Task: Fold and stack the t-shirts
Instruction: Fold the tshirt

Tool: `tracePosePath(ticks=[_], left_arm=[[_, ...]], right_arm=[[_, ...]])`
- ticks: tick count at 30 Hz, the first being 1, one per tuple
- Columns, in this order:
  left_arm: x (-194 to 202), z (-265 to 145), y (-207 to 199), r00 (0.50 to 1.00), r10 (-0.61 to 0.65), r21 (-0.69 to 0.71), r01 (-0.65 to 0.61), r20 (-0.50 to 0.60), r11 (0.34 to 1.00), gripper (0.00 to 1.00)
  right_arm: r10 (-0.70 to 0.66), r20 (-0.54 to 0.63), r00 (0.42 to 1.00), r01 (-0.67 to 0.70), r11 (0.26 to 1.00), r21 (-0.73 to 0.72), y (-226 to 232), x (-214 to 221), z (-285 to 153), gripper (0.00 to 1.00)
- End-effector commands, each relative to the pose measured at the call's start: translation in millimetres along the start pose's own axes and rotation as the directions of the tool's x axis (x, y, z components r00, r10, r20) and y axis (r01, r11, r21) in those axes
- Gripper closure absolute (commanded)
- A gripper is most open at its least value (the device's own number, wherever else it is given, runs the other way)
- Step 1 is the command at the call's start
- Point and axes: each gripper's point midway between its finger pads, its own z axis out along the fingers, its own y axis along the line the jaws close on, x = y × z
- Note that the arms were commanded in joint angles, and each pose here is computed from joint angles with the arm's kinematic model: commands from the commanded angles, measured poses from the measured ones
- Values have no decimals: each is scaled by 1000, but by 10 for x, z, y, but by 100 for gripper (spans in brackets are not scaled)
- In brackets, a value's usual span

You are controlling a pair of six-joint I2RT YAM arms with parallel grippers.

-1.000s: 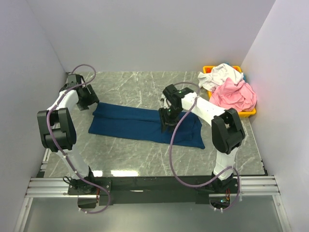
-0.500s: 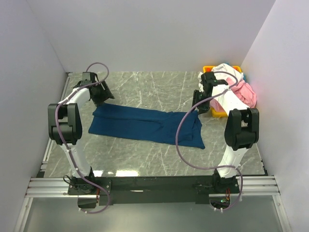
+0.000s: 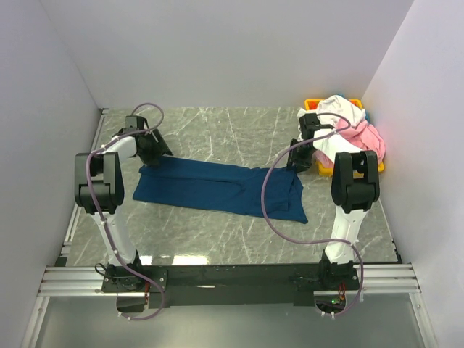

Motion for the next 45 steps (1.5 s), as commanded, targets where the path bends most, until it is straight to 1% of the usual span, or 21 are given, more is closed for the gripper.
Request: tracePosePath(ticks=[1,2,4,5,8,13,15,17,20,21,25,27,30,31,34,36,39,40,42,45], left_arm=[[38,67,128,999,-44,-11,44,-5,999,28],[13,62,174,998,-56,-19,57,6,998,28],[35,52,272,997,-71,-50,72,18,996,27],[19,39,326,996,-87,-62,88,29,994,26],[37,24,436,992,-119,-83,122,46,989,25],[101,-5,566,982,-177,-102,182,62,978,25],[138,-29,610,980,-184,-120,192,72,974,25],[80,-90,596,976,-188,-113,200,108,973,25],[42,-138,601,973,-190,-118,205,131,972,24],[39,-150,601,973,-189,-119,205,134,971,24],[-42,-254,557,969,-181,-113,201,171,973,23],[-91,-297,543,966,-175,-113,199,191,974,22],[-219,-412,446,961,-160,-92,184,226,979,22],[-246,-439,411,962,-147,-86,171,232,982,22],[-375,-557,260,959,-96,-78,121,266,990,21],[-442,-624,137,957,-64,-69,87,285,994,21],[-401,-669,-149,957,23,-52,-8,290,999,21],[-407,-682,-196,956,35,-45,-23,292,999,21],[-240,-637,-425,960,100,-15,-100,263,995,21],[3,-545,-668,965,159,65,-176,210,982,21]], right_arm=[[16,52,999,-16,1000,0,-26,-160,52,58],[22,49,999,-23,1000,1,-33,-156,56,67],[35,34,999,-35,999,8,-44,-123,72,76],[38,34,999,-39,999,11,-49,-121,72,86],[57,36,998,-59,997,45,-116,-88,55,94],[89,44,995,-93,991,97,-211,-34,-6,100],[106,45,993,-111,986,123,-249,-7,-18,100],[119,39,992,-123,983,133,-267,26,-18,100],[135,40,990,-140,981,134,-277,36,-23,100],[138,55,989,-145,977,159,-316,12,-34,100],[145,74,987,-157,969,189,-356,-33,-96,100],[145,89,985,-160,968,192,-352,-80,-140,97],[143,104,984,-161,968,190,-328,-127,-243,76],[141,112,984,-160,970,183,-312,-151,-272,67],[134,143,981,-155,977,145,-226,-233,-419,57],[123,163,979,-144,981,128,-156,-281,-531,54],[99,182,978,-122,985,119,-48,-292,-688,52],[91,186,978,-114,986,119,-16,-284,-721,52],[64,198,978,-87,990,109,101,-244,-806,52],[48,179,983,-62,995,73,259,-127,-815,52]])
